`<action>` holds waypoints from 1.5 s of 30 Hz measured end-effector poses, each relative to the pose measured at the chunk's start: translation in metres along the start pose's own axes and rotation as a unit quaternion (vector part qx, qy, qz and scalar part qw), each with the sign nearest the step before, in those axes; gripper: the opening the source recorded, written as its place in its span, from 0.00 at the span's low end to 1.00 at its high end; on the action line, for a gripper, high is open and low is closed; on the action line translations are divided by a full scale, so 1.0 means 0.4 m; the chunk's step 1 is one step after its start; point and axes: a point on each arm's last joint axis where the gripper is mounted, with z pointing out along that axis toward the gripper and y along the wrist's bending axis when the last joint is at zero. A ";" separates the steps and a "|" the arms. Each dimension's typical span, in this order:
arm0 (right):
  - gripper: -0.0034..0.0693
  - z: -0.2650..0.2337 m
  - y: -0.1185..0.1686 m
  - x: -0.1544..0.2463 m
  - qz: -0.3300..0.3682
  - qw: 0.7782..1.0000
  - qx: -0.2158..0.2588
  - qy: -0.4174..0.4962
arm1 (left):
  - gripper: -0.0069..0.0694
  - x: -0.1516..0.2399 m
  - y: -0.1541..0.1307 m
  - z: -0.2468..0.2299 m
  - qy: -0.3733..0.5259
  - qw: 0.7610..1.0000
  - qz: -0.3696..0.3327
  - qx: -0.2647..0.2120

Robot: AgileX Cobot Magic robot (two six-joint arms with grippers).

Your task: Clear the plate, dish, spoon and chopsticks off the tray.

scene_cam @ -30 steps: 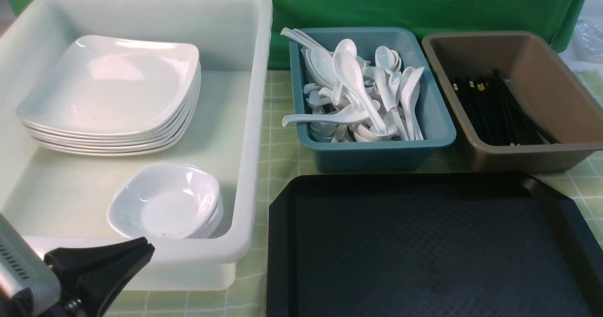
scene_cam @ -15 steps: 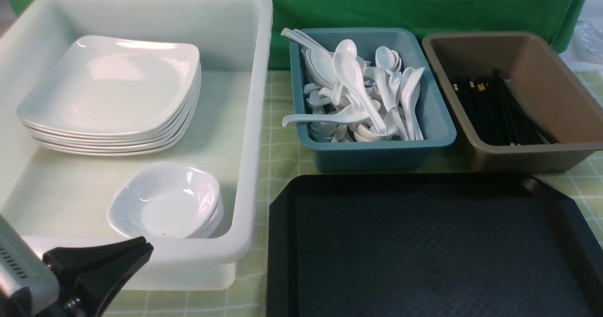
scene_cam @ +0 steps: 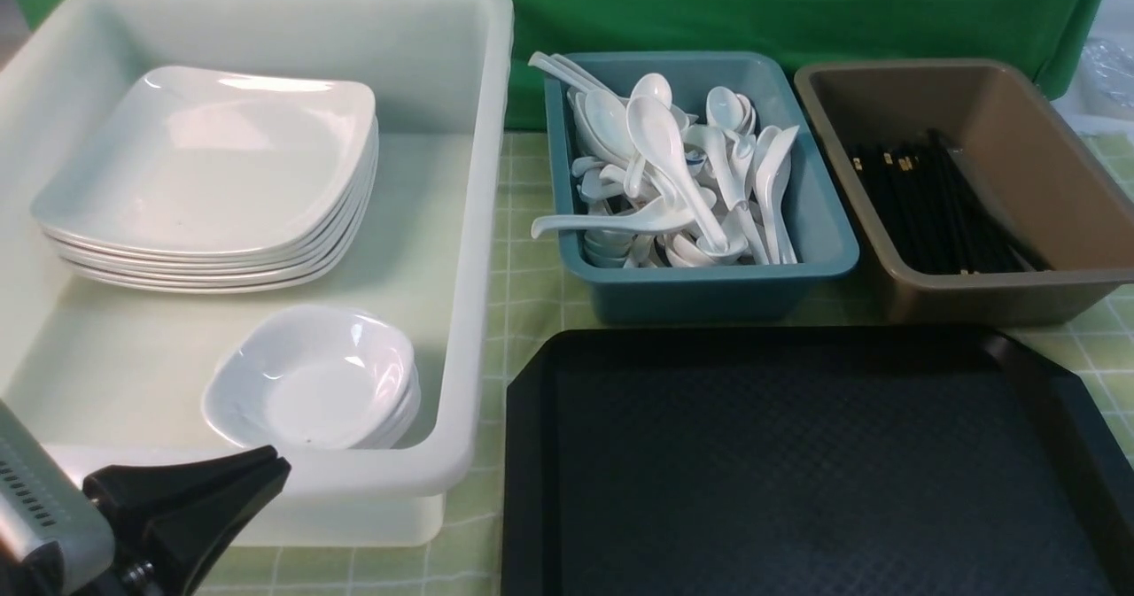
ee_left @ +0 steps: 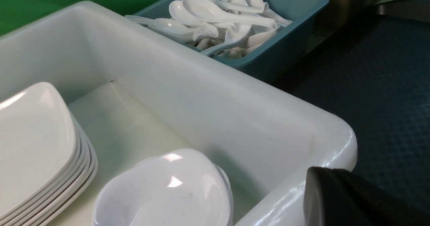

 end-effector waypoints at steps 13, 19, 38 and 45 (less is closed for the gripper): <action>0.17 0.000 0.000 0.000 0.000 1.000 0.000 0.000 | 0.10 0.000 0.000 0.000 0.000 1.000 0.000 0.000; 0.19 0.000 0.000 0.000 0.000 1.000 0.000 0.000 | 0.10 0.001 0.000 0.000 0.000 1.000 0.000 0.000; 0.25 0.000 0.000 0.000 0.000 1.000 0.000 0.000 | 0.10 0.172 0.040 -0.121 -0.076 0.932 -0.152 -0.320; 0.27 0.000 0.000 0.000 0.000 1.000 0.000 0.000 | 0.10 0.201 0.032 -0.115 -0.024 0.930 -0.191 -0.315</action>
